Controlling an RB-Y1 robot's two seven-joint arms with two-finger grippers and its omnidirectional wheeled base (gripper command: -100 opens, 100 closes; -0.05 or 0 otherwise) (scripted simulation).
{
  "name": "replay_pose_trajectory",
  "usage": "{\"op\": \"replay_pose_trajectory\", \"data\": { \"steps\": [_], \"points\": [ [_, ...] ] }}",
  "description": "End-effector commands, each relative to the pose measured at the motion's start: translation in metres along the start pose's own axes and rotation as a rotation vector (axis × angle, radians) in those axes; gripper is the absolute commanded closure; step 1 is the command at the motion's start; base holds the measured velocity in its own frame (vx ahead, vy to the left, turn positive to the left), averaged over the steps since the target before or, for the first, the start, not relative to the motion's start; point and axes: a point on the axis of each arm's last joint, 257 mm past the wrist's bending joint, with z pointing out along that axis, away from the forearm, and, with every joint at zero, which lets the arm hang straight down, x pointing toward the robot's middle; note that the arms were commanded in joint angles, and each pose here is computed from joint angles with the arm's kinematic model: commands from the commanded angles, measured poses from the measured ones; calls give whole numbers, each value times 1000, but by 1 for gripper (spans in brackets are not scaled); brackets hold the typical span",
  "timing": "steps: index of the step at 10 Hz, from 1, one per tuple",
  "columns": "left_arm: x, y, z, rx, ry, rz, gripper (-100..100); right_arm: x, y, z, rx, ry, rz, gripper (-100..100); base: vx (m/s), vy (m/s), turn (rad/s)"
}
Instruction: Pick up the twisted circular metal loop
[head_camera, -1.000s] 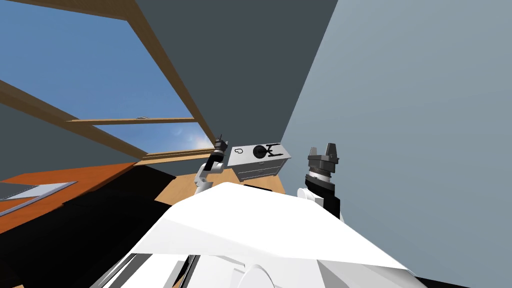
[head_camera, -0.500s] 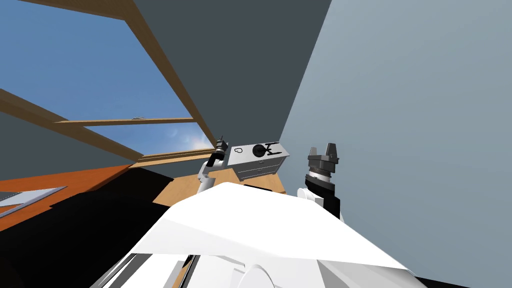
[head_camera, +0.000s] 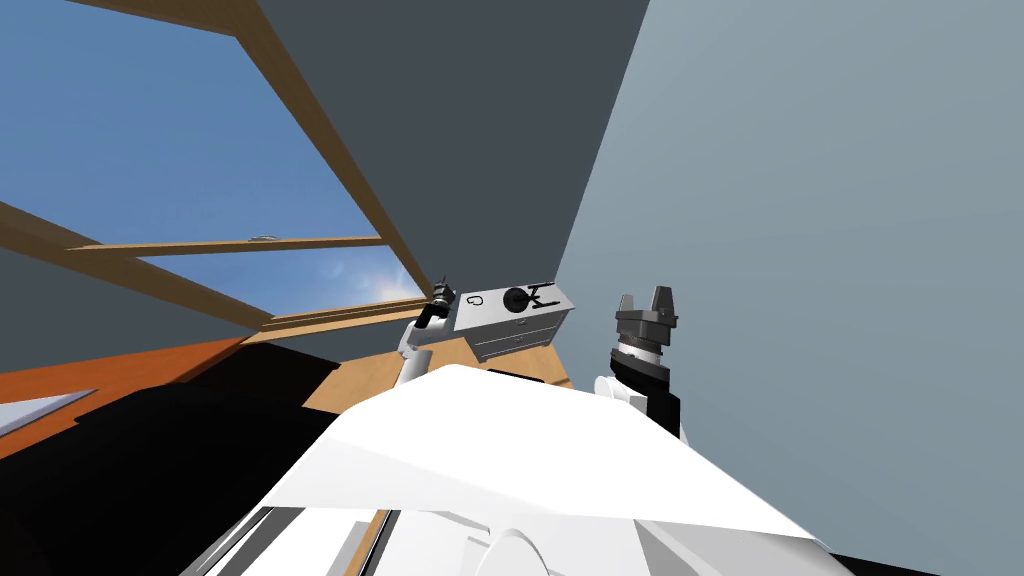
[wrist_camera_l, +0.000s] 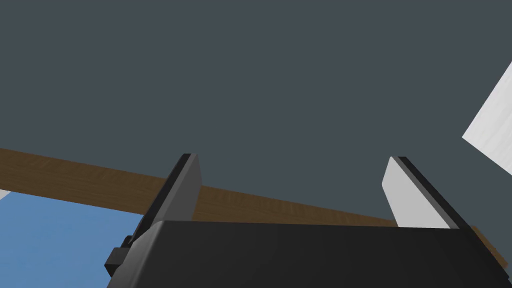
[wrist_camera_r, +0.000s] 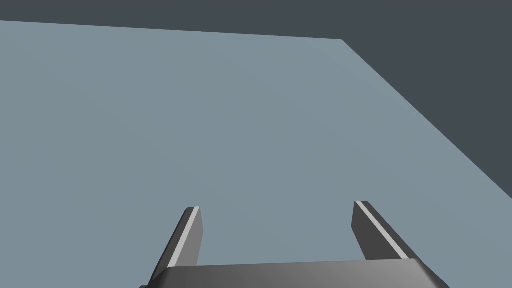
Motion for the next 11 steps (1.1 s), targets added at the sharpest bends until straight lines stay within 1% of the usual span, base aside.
{"op": "replay_pose_trajectory", "data": {
  "steps": [1, 3, 4, 5, 6, 8, 9, 11],
  "points": [
    [-4, 7, 4, -28, -15, -7, -100, 0, 0, 0, 0, 0, 0, 0, -16, 15, -44],
    [-21, 32, 12, -105, -65, -24, -100, 0, 0, 0, 0, 0, 0, 0, -16, 12, -134],
    [-22, 35, 12, -115, -69, -24, -100, 0, 0, 0, 0, 0, 0, 0, -8, 14, -42],
    [-30, 47, 15, -151, -93, -28, -100, 0, 0, 0, 0, 0, 0, 0, -1, 12, -80],
    [-31, 49, 14, -159, -95, -28, -100, 0, 0, 0, 0, 0, 0, 0, 1, 11, -51],
    [-49, 76, 16, -243, -147, -31, -100, 0, 0, 0, 0, 0, 0, 0, 5, 11, -150],
    [-49, 77, 16, -246, -148, -31, -100, 0, 0, 0, 0, 0, 0, 0, 10, 17, -57],
    [-67, 104, 13, -332, -198, -28, -100, 0, 0, 0, 0, 0, 0, 0, 23, 11, -130]
  ]
}}
